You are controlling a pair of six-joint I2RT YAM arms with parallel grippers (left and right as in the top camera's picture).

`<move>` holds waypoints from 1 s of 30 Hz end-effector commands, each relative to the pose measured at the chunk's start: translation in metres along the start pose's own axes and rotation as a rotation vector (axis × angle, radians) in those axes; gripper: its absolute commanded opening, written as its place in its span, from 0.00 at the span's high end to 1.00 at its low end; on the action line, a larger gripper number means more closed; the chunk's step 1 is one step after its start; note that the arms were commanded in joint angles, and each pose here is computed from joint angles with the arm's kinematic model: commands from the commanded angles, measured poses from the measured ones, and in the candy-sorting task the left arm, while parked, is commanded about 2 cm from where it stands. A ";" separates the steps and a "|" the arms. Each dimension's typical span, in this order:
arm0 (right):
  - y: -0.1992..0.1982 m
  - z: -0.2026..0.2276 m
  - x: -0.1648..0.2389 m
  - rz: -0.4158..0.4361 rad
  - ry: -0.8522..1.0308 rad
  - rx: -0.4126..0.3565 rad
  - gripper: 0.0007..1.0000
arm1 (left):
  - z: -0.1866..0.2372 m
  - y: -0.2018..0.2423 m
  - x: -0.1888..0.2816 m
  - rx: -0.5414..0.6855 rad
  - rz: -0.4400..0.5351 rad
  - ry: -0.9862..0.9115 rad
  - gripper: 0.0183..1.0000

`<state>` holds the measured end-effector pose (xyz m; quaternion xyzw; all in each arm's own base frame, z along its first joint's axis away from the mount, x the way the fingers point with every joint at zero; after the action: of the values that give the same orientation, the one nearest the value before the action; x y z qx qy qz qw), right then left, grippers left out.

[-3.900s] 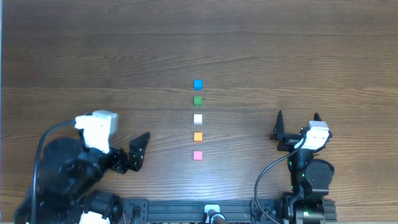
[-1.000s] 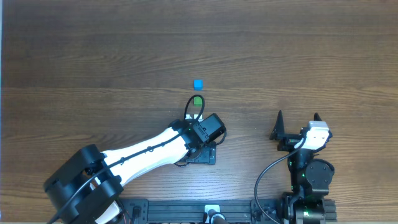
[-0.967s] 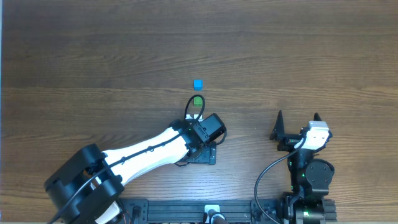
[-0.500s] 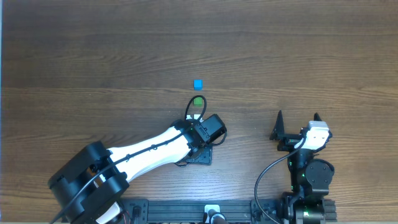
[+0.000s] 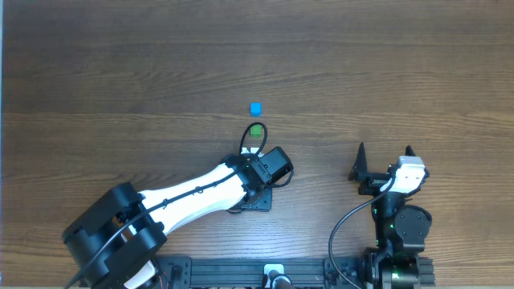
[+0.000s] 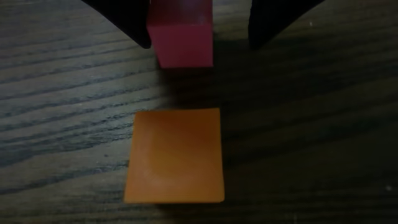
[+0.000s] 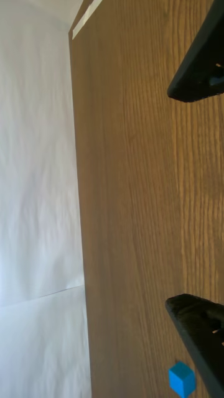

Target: Stack Cubes

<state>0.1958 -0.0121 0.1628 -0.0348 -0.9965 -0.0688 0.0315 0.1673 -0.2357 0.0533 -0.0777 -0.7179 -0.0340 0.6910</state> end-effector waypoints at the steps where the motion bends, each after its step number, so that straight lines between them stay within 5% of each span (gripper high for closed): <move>1: -0.001 0.003 -0.001 0.001 0.011 -0.006 0.01 | -0.005 -0.005 0.002 -0.003 0.009 -0.019 0.56; 24: -0.001 0.003 -0.001 0.001 0.011 -0.006 0.01 | -0.010 -0.010 0.015 -0.003 0.003 -0.017 0.98; 30: -0.001 0.003 -0.001 0.001 0.011 -0.006 0.01 | -0.024 -0.011 0.051 -0.001 -0.068 -0.046 0.98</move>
<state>0.1958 -0.0121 0.1628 -0.0348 -0.9965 -0.0688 0.0315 0.1735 -0.2388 0.0861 -0.0567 -0.7132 -0.0544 0.6966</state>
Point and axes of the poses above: each gripper's point midway between its finger pads, its own x axis back along the fingers, its own y axis along the line the jaws close on, z = x × y, the point moved 5 cm from there along x, back along the fingers, and after that the axes turned 5 degrees about -x, right-handed, at the moved point
